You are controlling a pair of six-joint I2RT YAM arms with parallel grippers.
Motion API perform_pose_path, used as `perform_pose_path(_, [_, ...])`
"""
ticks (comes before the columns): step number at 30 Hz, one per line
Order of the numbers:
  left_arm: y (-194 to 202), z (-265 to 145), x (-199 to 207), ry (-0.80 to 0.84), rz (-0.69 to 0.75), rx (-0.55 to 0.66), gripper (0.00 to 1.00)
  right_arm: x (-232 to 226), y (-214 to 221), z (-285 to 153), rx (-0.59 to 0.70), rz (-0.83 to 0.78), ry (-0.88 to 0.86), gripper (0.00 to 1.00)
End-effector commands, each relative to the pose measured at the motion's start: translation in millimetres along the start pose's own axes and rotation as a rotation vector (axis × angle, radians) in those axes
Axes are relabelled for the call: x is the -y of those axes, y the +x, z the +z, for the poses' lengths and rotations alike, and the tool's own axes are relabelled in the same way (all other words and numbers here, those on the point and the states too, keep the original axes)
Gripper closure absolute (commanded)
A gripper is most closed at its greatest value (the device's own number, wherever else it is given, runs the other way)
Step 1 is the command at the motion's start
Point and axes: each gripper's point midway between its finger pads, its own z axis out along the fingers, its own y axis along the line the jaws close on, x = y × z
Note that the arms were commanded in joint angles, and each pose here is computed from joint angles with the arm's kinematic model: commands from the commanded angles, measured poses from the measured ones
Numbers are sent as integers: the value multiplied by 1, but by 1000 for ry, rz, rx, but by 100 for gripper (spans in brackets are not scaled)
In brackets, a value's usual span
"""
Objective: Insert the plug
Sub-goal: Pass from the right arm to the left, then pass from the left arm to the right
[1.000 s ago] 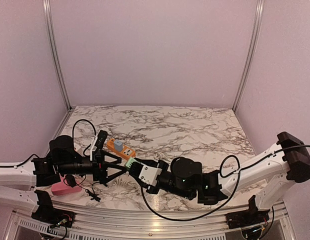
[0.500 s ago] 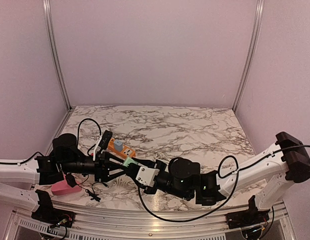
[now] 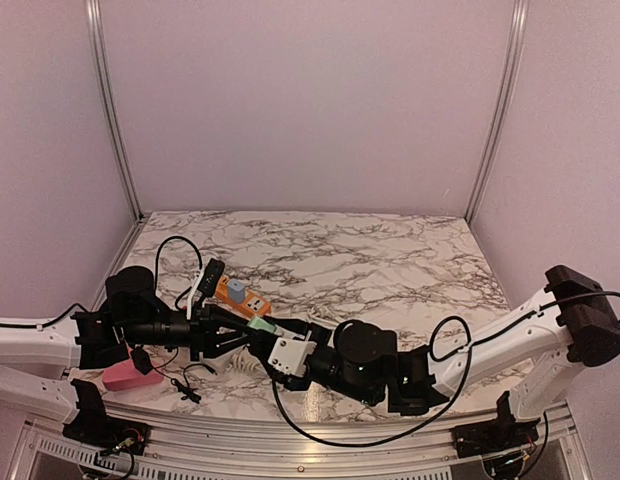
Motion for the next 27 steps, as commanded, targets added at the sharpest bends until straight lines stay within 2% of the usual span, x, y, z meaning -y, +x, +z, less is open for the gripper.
perform_pose_path(1, [-9,-2,16,63,56,38,100,6,-17,6,21,44,24,37])
perform_pose_path(5, [-9,-7,18,64,78,50,100,4,-23,-1,34,101,-30,24])
perform_pose_path(10, [-7,-12,19,67,109,61,100,5,-37,-16,73,228,-126,14])
perform_pose_path(19, [-3,-17,30,115,155,52,100,20,-42,-40,99,574,-383,17])
perform_pose_path(27, [-4,-18,34,130,174,53,100,6,-54,-43,87,662,-545,25])
